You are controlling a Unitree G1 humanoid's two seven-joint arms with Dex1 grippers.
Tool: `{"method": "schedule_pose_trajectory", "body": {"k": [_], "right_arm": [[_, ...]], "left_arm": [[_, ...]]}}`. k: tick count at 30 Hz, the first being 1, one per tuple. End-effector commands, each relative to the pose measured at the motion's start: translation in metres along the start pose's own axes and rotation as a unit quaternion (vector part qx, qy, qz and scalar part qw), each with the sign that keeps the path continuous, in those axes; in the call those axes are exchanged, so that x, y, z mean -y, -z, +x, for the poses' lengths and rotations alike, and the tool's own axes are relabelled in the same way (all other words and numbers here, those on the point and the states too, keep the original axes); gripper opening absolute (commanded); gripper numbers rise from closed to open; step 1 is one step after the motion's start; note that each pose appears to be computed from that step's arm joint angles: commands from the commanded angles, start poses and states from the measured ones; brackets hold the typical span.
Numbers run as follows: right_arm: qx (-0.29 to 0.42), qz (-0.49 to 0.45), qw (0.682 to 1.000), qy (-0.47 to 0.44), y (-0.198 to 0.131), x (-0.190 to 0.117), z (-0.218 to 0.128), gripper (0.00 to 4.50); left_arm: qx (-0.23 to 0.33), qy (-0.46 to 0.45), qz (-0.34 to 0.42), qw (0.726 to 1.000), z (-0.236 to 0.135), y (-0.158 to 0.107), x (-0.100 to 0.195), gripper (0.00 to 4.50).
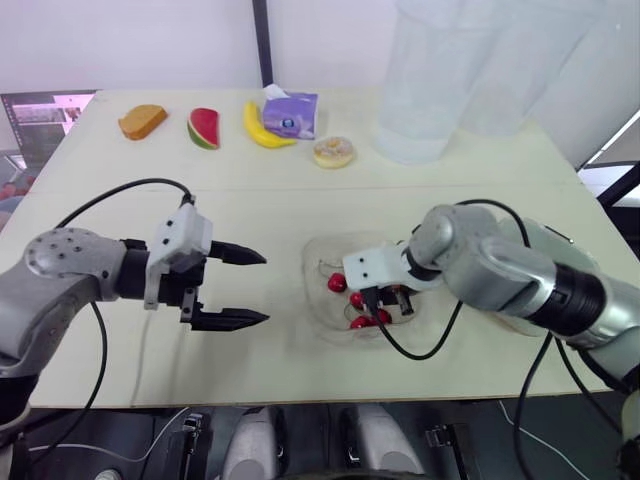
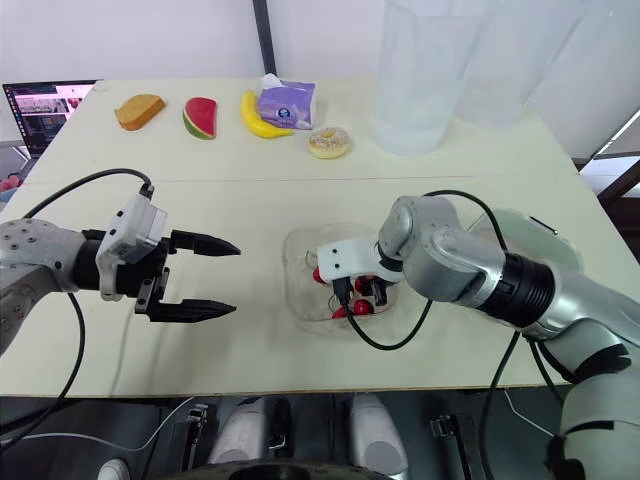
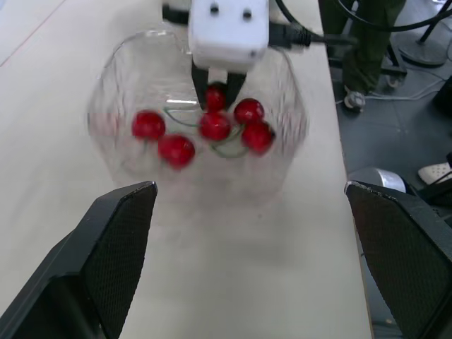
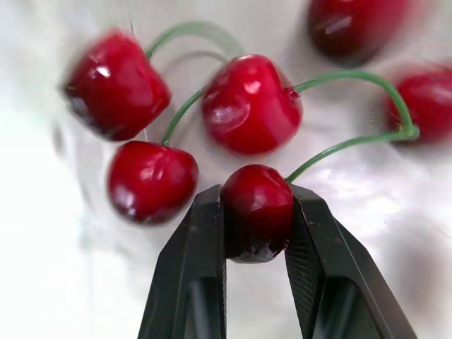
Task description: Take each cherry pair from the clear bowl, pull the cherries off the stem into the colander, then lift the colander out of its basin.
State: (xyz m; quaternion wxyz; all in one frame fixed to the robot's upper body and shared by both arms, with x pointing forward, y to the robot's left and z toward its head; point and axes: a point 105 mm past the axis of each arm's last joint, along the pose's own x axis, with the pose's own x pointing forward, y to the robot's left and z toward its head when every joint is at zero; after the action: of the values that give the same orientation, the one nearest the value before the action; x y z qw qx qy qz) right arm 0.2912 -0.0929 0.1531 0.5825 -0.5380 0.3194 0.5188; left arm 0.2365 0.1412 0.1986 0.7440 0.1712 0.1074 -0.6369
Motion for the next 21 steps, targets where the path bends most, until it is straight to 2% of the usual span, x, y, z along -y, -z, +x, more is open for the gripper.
{"method": "schedule_pose_trajectory", "body": {"k": [1, 5, 9, 12, 13, 15, 21], "right_arm": [[0.021, -0.005, 0.999, 0.043, -0.008, 0.01, -0.028, 0.66], [0.045, 0.012, 0.997, 0.064, -0.009, 0.009, -0.049, 0.66], [0.057, 0.018, 0.995, 0.08, -0.01, 0.005, -0.054, 0.66], [0.065, 0.006, 0.988, 0.14, -0.008, 0.004, -0.053, 0.66], [0.071, 0.002, 0.984, 0.164, -0.009, 0.007, -0.053, 0.66], [0.079, 0.01, 0.976, 0.204, -0.006, 0.011, -0.052, 0.66], [0.091, -0.031, 0.955, 0.281, 0.004, 0.0, -0.05, 0.66]], "left_arm": [[0.005, 0.009, 0.018, 1.0, 0.002, -0.007, 0.003, 4.5], [0.008, 0.011, 0.018, 1.0, 0.003, -0.008, 0.002, 4.5], [0.022, 0.004, 0.008, 1.0, 0.005, -0.011, -0.003, 4.5], [0.096, -0.044, -0.063, 0.992, 0.013, -0.028, -0.027, 4.5], [0.105, -0.058, -0.083, 0.989, 0.016, -0.031, -0.033, 4.5], [0.07, -0.076, -0.111, 0.988, 0.023, -0.024, -0.039, 4.5], [0.105, -0.077, -0.214, 0.968, 0.052, -0.036, -0.055, 4.5]]}}
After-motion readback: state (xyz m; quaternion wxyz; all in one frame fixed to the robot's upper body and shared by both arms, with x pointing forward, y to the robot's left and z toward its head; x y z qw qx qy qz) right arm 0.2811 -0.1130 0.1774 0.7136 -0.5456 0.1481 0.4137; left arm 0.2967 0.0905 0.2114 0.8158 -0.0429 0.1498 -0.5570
